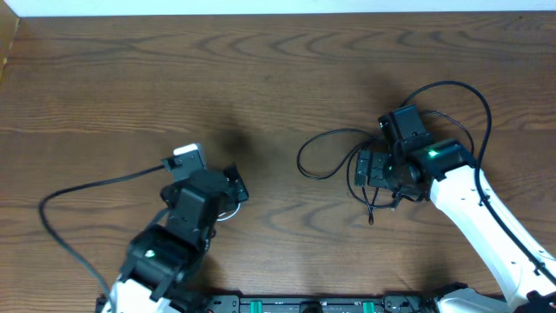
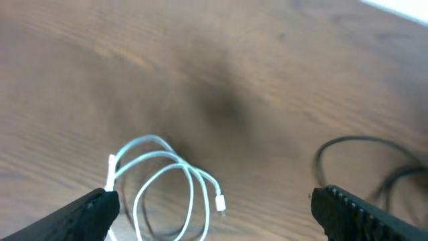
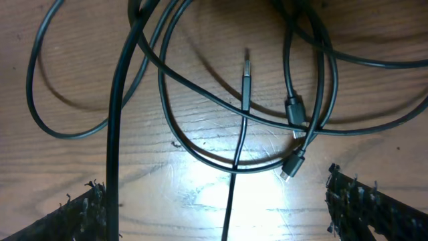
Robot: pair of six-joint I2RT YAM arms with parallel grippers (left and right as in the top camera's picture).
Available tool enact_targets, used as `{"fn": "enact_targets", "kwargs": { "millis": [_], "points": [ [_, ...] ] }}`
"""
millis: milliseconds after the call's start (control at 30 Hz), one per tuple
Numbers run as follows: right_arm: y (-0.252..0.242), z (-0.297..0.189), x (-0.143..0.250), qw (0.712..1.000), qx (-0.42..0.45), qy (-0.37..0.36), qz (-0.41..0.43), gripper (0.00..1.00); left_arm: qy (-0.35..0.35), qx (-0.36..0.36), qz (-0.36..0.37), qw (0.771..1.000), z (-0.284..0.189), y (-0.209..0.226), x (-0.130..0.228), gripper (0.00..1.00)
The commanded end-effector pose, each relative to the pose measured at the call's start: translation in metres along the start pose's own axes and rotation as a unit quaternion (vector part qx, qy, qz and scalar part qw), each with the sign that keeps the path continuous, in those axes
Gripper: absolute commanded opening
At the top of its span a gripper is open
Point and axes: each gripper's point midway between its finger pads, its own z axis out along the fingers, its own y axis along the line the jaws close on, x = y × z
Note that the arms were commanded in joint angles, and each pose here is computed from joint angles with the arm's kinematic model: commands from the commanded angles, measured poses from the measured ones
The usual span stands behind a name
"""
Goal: Untangle cables
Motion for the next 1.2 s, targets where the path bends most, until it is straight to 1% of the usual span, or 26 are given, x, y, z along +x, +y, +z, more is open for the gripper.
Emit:
{"fn": "enact_targets", "kwargs": {
  "millis": [0, 133, 267, 333, 467, 600, 633, 867, 1033, 1167],
  "points": [
    [0.003, -0.001, 0.001, 1.0, -0.002, 0.0, 0.015, 0.97, -0.015, 0.014, 0.033, 0.999, -0.029, -0.01, -0.03, 0.97],
    [0.003, -0.001, 0.001, 1.0, -0.003, 0.0, 0.024, 0.96, -0.008, -0.008, 0.027, 1.0, -0.042, -0.002, -0.043, 0.97],
    [0.002, -0.001, 0.002, 1.0, -0.001, 0.002, 0.025, 0.96, -0.005, -0.057, -0.059, 0.997, -0.039, 0.023, -0.044, 0.97],
    [0.002, -0.001, 0.003, 1.0, 0.001, 0.005, 0.024, 0.96, 0.007, -0.086, -0.083, 0.993, -0.036, 0.037, -0.039, 0.97],
    [0.006, -0.001, 0.005, 1.0, -0.002, 0.004, 0.017, 0.96, 0.031, -0.132, -0.094, 0.986, -0.023, 0.057, -0.029, 0.97],
    [0.014, -0.001, 0.006, 1.0, -0.009, 0.0, 0.005, 0.97, 0.063, -0.16, -0.09, 0.981, -0.008, 0.065, -0.018, 0.97],
    [0.015, -0.001, 0.006, 1.0, -0.009, 0.0, 0.003, 0.97, 0.076, -0.165, -0.086, 0.98, -0.004, 0.065, -0.014, 0.99],
    [0.018, -0.001, 0.009, 1.0, -0.008, 0.0, -0.007, 0.98, 0.175, -0.191, -0.073, 0.963, 0.024, 0.063, 0.022, 0.99],
    [0.013, -0.001, 0.009, 1.0, 0.006, -0.003, -0.008, 0.99, 0.204, -0.233, -0.107, 0.945, 0.04, 0.073, 0.045, 0.98],
    [0.01, -0.001, 0.01, 1.0, 0.014, -0.002, -0.008, 0.99, 0.211, -0.242, -0.113, 0.94, 0.052, 0.078, 0.059, 0.98]
  ]
}}
